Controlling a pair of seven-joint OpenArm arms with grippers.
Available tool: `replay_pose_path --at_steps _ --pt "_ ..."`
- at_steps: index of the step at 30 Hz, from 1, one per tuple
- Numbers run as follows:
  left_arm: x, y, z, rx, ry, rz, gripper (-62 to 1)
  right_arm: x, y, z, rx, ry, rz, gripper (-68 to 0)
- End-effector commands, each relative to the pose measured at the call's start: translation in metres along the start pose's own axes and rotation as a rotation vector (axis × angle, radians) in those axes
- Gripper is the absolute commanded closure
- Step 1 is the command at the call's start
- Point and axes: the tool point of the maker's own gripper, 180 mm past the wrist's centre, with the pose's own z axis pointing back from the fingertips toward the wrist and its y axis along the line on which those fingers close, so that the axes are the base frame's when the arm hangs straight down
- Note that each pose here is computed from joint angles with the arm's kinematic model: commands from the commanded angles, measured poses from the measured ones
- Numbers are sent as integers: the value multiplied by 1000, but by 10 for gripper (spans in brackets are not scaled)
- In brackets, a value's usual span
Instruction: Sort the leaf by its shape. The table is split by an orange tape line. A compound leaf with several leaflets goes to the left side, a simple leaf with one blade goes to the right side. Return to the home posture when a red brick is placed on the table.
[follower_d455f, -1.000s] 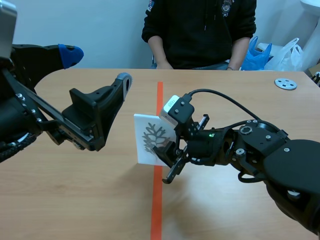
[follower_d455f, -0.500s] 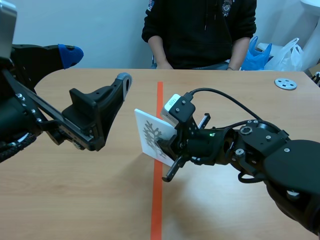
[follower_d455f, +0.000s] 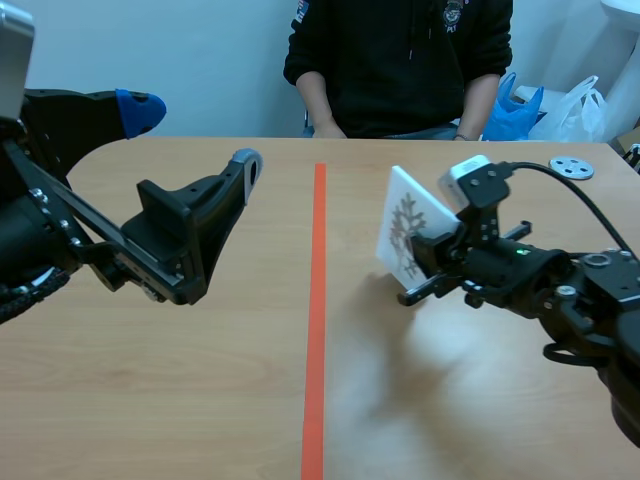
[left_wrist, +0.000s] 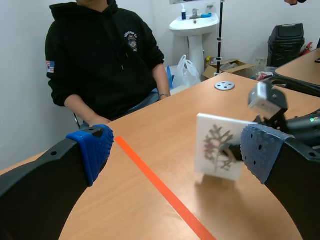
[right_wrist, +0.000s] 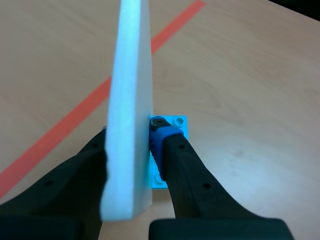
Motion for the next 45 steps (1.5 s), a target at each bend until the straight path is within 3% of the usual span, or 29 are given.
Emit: replay_pose_path --at_steps 1,7,14,23,29,33,41,45 --pt "7 0 0 0 -25 2 -546 17 -19 8 -44 -55 3 -13" --pt "7 0 0 0 -25 2 -546 -2 -89 62 -255 -36 -45 -13" --pt "7 0 0 0 -26 2 -546 -35 -151 139 -512 1 -124 -13" --pt "7 0 0 0 -24 2 -546 -75 -181 225 -732 83 -173 -13" --pt "7 0 0 0 -24 2 -546 -82 -185 244 -786 84 -197 -16" --pt "7 0 0 0 -24 2 -546 -82 -186 245 -799 85 -195 -103" --pt "7 0 0 0 -24 1 -546 -82 -187 247 -807 79 -205 -477" --pt "7 0 0 0 -23 1 -546 -78 -186 248 -804 57 -201 -559"
